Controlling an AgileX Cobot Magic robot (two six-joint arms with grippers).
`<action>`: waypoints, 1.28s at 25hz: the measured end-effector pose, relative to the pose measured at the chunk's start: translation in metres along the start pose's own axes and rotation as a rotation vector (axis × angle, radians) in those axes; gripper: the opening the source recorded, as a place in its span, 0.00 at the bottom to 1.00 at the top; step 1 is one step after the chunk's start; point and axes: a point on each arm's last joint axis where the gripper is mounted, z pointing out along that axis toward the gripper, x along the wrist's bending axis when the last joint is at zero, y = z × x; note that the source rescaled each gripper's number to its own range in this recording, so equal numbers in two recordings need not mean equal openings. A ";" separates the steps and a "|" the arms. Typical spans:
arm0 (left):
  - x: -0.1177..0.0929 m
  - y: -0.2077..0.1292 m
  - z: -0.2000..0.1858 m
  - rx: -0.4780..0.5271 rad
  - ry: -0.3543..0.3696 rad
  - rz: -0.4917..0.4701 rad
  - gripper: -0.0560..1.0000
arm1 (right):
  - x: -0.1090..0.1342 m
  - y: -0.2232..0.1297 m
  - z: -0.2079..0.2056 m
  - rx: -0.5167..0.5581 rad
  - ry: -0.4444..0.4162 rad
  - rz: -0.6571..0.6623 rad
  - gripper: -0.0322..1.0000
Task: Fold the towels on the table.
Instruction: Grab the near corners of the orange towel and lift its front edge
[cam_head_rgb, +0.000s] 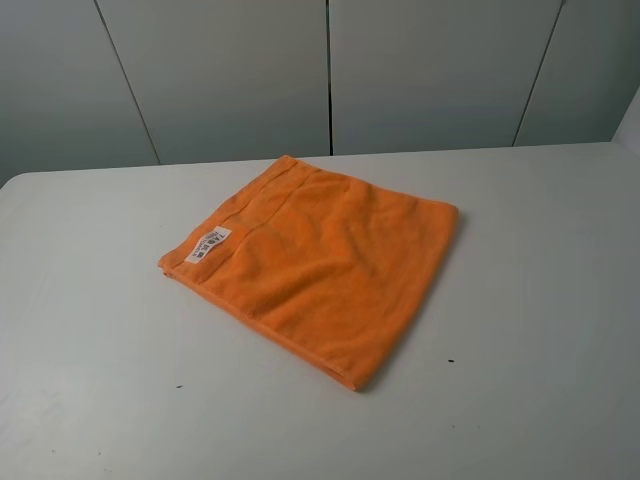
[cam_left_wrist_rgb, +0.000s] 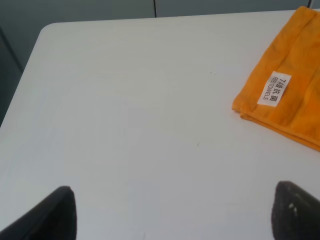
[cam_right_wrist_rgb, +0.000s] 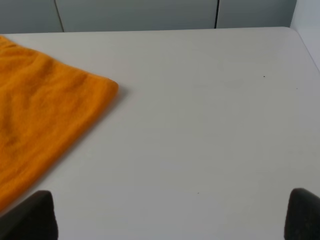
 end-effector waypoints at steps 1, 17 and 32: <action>0.000 0.000 0.000 0.000 0.000 0.000 1.00 | 0.000 0.000 0.000 0.000 0.000 0.000 0.98; 0.000 0.000 0.000 0.000 0.000 0.000 1.00 | 0.000 0.000 0.000 0.000 0.000 0.000 0.98; 0.001 0.000 0.000 0.000 0.007 0.014 1.00 | 0.000 0.000 0.000 0.000 0.000 0.000 0.98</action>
